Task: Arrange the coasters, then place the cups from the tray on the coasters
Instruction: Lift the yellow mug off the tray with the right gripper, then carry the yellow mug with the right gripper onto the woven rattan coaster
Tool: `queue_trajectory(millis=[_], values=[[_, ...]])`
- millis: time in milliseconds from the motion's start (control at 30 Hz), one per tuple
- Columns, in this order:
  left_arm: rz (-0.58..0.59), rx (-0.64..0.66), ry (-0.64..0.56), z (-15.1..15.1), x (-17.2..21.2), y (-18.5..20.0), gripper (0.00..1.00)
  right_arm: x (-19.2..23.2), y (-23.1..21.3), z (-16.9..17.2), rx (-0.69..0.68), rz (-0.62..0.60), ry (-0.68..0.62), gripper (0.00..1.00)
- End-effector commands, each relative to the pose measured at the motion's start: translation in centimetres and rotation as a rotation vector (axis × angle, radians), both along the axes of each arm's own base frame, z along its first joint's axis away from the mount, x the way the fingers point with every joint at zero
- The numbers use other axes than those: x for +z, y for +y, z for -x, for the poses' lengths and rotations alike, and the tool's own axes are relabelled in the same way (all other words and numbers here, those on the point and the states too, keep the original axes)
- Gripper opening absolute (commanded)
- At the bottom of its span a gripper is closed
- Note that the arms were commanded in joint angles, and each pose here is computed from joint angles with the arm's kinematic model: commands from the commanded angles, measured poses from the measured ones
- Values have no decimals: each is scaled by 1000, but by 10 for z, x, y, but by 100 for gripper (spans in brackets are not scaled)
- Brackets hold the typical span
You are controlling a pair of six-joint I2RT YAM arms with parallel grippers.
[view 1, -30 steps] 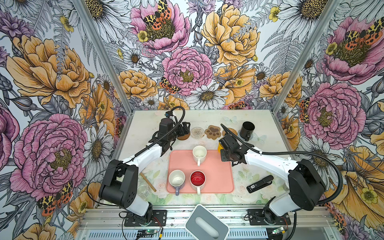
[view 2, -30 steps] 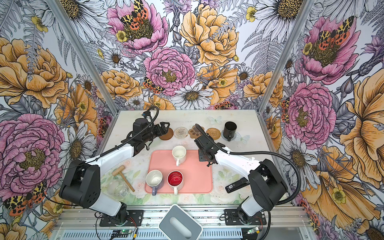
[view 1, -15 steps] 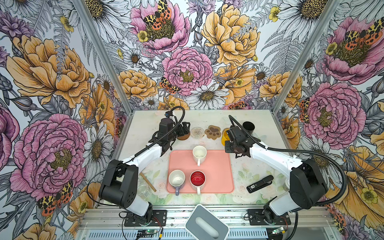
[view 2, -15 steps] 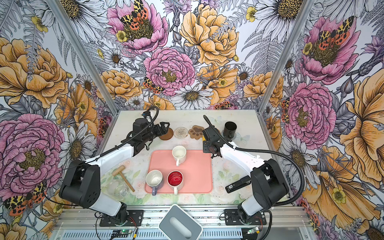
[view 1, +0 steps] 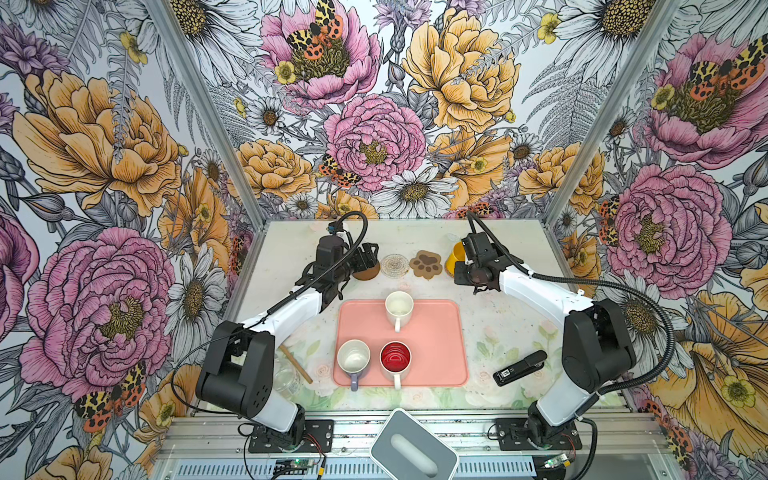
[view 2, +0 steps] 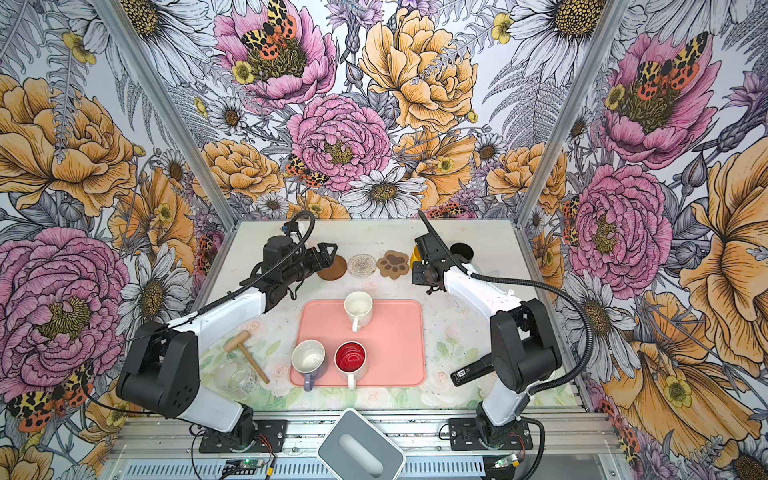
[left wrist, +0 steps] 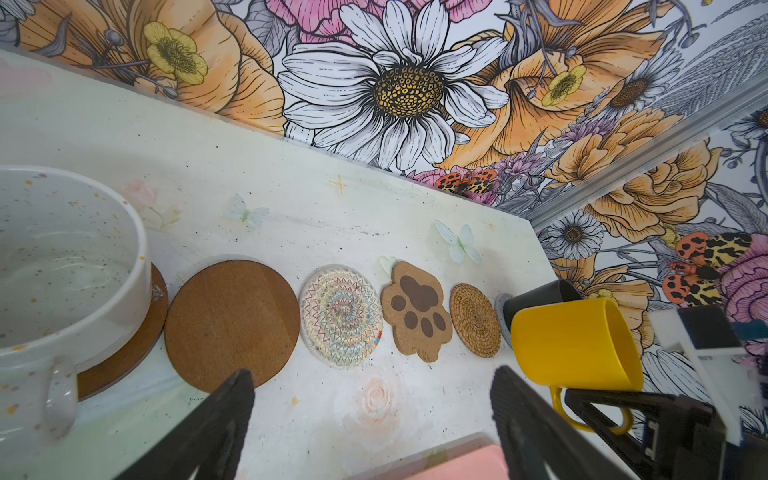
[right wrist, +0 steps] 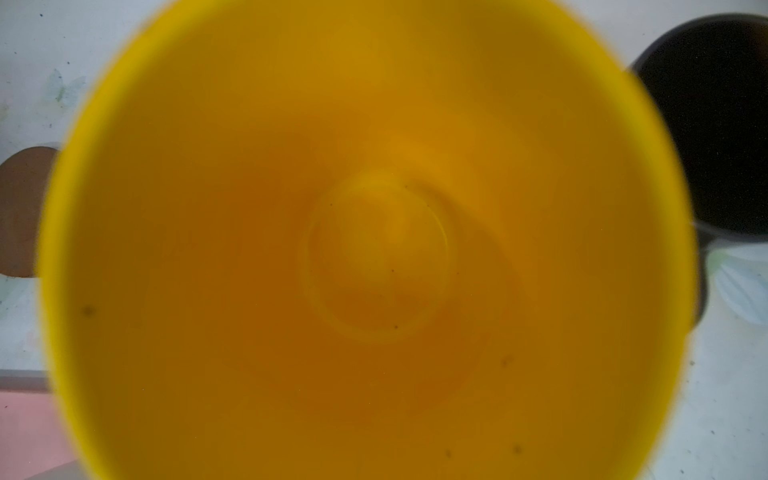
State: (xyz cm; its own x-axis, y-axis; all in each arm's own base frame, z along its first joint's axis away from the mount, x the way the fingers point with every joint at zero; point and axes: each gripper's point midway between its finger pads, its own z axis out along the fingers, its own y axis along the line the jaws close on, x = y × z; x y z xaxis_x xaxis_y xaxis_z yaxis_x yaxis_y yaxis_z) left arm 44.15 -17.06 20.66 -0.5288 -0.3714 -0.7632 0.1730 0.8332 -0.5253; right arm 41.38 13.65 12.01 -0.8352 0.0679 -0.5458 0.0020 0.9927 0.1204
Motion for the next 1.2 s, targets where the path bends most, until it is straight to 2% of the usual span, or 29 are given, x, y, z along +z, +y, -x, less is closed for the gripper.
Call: queue_trajectory(millis=[0, 533, 1167], values=[[9, 10, -23, 3, 9, 6, 91, 32, 2, -31, 10, -27, -115, 0], [4, 18, -21, 3, 8, 7, 91, 6, -3, -58, 10, -7, -69, 0], [-4, 25, -18, 2, 6, 9, 91, -20, -12, -65, -9, 49, -26, 0]])
